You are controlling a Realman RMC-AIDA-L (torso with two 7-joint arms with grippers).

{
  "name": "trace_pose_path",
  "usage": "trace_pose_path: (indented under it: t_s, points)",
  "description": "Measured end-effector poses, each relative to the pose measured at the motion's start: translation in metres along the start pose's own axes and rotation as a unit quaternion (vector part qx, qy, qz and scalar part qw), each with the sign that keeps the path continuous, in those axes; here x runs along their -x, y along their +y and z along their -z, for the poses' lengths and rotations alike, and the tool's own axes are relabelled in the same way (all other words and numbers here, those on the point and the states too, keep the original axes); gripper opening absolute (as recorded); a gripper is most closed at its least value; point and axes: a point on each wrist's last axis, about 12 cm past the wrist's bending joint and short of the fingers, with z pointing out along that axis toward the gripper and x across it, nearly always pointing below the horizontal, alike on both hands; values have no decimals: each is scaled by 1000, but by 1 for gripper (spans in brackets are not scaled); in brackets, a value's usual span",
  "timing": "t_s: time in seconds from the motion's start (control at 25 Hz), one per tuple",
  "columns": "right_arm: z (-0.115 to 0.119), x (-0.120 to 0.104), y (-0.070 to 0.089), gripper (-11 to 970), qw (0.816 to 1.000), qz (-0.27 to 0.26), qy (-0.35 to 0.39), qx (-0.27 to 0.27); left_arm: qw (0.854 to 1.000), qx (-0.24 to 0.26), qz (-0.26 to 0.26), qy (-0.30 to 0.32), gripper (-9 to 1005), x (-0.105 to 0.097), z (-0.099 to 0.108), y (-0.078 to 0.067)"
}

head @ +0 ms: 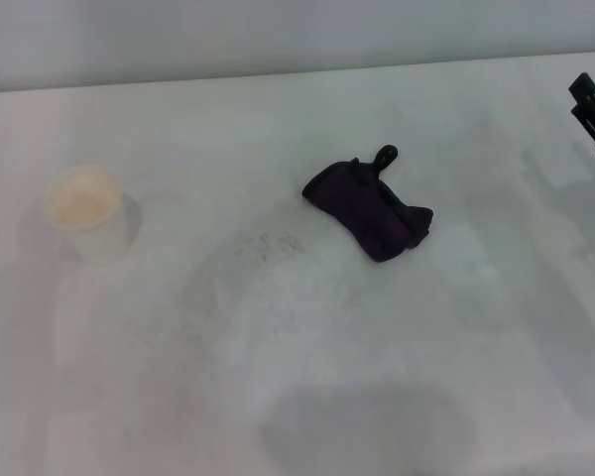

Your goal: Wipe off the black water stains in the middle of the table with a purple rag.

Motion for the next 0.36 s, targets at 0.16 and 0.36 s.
trace_pose_path:
  t_s: [0.16, 0.36]
  points:
    - [5, 1, 3, 857, 1000, -5, -12, 8, 1000, 0, 19, -2, 886, 0, -1, -2]
    - [5, 0, 3, 857, 1000, -6, -10, 7, 999, -9, 33, 1, 886, -1, -1, -4]
